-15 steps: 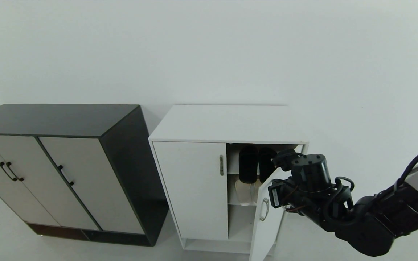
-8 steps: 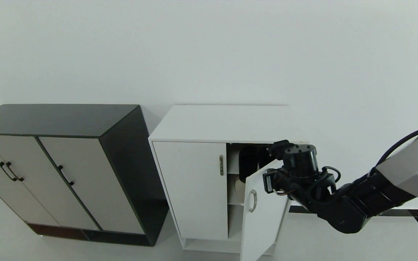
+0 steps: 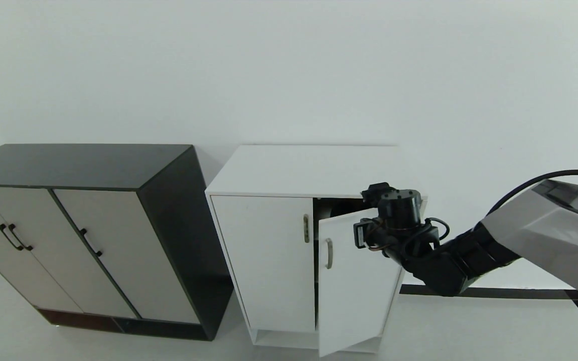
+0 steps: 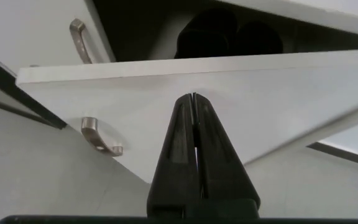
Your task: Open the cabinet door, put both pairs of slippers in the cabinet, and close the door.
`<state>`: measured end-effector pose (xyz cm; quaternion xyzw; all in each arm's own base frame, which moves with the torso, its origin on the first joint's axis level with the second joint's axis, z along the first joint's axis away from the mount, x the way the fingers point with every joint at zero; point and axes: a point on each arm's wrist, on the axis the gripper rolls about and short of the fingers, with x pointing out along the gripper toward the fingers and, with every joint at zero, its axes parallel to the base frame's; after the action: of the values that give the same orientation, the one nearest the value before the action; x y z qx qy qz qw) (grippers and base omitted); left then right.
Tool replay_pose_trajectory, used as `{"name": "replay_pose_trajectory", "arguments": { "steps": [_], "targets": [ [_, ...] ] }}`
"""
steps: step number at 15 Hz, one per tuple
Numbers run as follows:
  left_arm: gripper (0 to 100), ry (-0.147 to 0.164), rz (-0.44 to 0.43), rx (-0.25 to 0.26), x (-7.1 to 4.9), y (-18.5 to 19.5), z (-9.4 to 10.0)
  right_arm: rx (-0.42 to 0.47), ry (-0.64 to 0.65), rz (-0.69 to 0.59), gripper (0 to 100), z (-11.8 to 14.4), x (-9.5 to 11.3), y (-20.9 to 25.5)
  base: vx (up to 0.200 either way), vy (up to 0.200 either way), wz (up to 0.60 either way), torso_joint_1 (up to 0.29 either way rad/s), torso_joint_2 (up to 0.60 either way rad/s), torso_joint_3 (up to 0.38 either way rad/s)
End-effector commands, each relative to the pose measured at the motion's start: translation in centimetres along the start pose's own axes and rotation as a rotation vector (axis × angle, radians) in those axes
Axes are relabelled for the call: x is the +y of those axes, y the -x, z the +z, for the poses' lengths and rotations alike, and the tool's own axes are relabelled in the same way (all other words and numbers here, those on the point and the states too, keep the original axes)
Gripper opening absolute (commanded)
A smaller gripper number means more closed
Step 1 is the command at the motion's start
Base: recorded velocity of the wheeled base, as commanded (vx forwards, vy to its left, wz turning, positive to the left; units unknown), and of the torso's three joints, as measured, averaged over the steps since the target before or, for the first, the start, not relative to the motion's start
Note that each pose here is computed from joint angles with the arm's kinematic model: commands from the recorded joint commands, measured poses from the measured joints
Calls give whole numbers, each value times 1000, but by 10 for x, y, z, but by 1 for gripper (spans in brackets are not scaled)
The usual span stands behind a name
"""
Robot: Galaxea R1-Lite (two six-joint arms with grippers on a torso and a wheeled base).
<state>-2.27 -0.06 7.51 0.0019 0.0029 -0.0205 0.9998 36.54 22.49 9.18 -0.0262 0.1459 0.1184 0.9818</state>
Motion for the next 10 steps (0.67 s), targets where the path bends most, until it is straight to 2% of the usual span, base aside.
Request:
{"name": "replay_pose_trajectory", "arguments": {
  "steps": [1, 10],
  "targets": [
    [0, -1, 0, 2, 0, 0, 0, 5, -2, -14, 0, -7, -2, -17, 0, 0, 0, 0, 0, 0],
    [0, -1, 0, 2, 0, 0, 0, -18, -20, -58, 0, -13, -15, -51, 0, 0, 0, 0, 0, 0]
  ]
}}
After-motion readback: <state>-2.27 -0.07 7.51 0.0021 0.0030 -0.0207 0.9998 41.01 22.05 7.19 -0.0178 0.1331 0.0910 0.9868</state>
